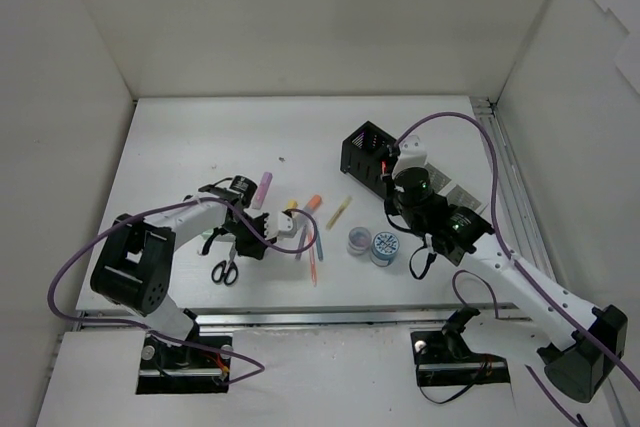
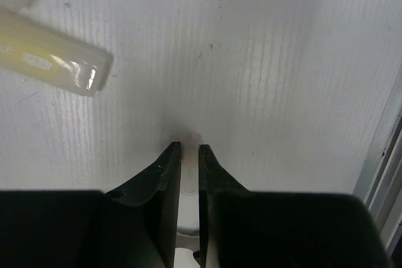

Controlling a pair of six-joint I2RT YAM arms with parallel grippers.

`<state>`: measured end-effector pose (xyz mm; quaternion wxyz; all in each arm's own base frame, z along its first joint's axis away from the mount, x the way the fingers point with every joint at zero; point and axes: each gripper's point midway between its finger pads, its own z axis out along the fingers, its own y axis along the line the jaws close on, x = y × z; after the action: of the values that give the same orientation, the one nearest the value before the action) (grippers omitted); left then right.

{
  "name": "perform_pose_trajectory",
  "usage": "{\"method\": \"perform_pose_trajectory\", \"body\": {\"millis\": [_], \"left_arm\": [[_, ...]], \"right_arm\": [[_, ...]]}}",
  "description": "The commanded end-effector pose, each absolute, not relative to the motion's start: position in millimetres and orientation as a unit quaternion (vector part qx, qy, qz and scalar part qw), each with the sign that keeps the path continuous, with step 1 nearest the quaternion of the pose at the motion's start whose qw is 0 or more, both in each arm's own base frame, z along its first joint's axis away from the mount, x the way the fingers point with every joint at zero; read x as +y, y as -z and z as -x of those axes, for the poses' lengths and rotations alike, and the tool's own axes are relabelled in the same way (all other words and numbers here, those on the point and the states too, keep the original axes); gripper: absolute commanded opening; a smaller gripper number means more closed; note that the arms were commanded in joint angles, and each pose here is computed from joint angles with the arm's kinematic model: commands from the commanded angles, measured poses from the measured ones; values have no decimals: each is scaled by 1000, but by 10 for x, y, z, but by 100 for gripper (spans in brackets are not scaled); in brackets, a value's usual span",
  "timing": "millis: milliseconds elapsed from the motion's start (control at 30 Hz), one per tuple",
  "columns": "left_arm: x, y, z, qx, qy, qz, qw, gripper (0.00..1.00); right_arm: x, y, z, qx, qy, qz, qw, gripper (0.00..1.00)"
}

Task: Sort the stationery into containers
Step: Close the pen cap on the pen.

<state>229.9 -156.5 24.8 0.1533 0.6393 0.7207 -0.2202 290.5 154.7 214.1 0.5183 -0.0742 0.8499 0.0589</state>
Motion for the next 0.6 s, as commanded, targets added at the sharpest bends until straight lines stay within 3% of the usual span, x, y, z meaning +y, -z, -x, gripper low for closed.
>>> {"method": "perform_pose_trajectory", "body": {"millis": [0, 333, 567], "left_arm": [[-1779, -550, -2448, 712, 248, -631, 184, 0], [-2201, -2400, -3421, 667, 315, -566, 367, 0], [-2518, -3499, -3589, 608, 397, -516, 454, 0]], "right_arm": [[1589, -2176, -2978, 846, -60, 80, 523, 0], [1833, -2293, -2997, 787, 18, 293, 542, 0], [1838, -2865, -3057, 647, 107, 439, 614, 0]]}}
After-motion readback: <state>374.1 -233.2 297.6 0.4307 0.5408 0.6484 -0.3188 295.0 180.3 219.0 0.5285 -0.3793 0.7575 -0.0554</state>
